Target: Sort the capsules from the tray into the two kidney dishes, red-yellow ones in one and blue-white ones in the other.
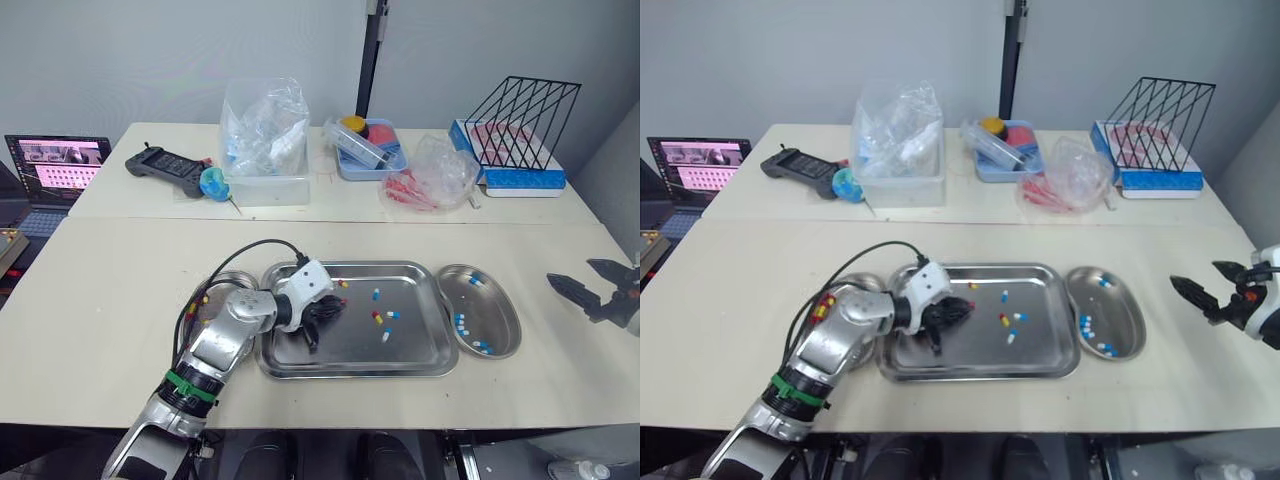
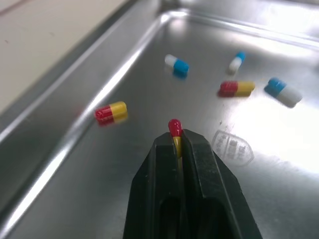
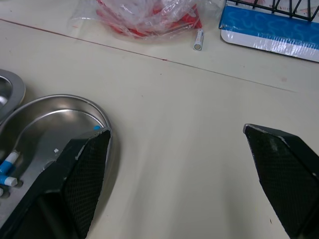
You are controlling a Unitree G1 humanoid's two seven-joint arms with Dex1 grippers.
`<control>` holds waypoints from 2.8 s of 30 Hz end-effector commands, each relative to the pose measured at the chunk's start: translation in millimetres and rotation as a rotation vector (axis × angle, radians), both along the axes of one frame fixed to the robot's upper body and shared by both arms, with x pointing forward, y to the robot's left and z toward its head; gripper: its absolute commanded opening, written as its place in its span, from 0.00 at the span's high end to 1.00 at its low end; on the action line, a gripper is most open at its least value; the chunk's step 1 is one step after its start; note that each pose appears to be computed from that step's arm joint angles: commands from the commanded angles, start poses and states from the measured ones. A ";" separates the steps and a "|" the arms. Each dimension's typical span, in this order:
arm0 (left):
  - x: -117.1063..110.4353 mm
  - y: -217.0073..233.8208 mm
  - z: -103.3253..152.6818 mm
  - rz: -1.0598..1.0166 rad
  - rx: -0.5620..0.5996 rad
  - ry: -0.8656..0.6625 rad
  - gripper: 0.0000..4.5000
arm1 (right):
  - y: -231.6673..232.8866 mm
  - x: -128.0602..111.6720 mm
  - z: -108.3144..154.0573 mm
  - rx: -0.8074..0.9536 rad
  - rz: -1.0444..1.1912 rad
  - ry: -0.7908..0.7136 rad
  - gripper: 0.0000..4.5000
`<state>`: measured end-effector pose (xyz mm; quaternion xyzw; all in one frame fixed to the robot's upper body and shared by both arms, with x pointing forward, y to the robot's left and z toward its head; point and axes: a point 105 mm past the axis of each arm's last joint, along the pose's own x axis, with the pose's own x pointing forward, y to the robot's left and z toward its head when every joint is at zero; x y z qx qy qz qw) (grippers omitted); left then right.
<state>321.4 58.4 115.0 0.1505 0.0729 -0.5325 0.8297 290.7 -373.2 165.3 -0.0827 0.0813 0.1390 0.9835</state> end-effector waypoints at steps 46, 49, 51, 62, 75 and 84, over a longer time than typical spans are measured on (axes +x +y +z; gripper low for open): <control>-17.3 286.1 57.3 0.556 -0.112 -0.134 0.01 | -18.7 20.0 14.9 -0.030 -0.054 -0.140 0.00; -19.4 296.9 61.1 0.587 -0.107 -0.155 0.01 | -19.0 20.1 16.4 -0.034 -0.054 -0.142 0.00; -19.9 298.3 60.6 0.586 -0.105 -0.154 0.01 | -18.7 20.2 17.4 -0.036 -0.052 -0.142 0.00; -16.8 301.4 57.7 0.598 -0.111 -0.146 0.01 | -13.4 22.9 20.2 -0.041 -0.034 -0.145 0.00; -11.1 298.6 63.3 0.594 -0.133 -0.149 0.01 | -12.4 22.0 22.0 -0.041 -0.029 -0.147 0.00; -7.5 294.6 67.3 0.584 -0.142 -0.161 0.01 | -13.3 21.3 22.5 -0.048 -0.034 -0.149 0.00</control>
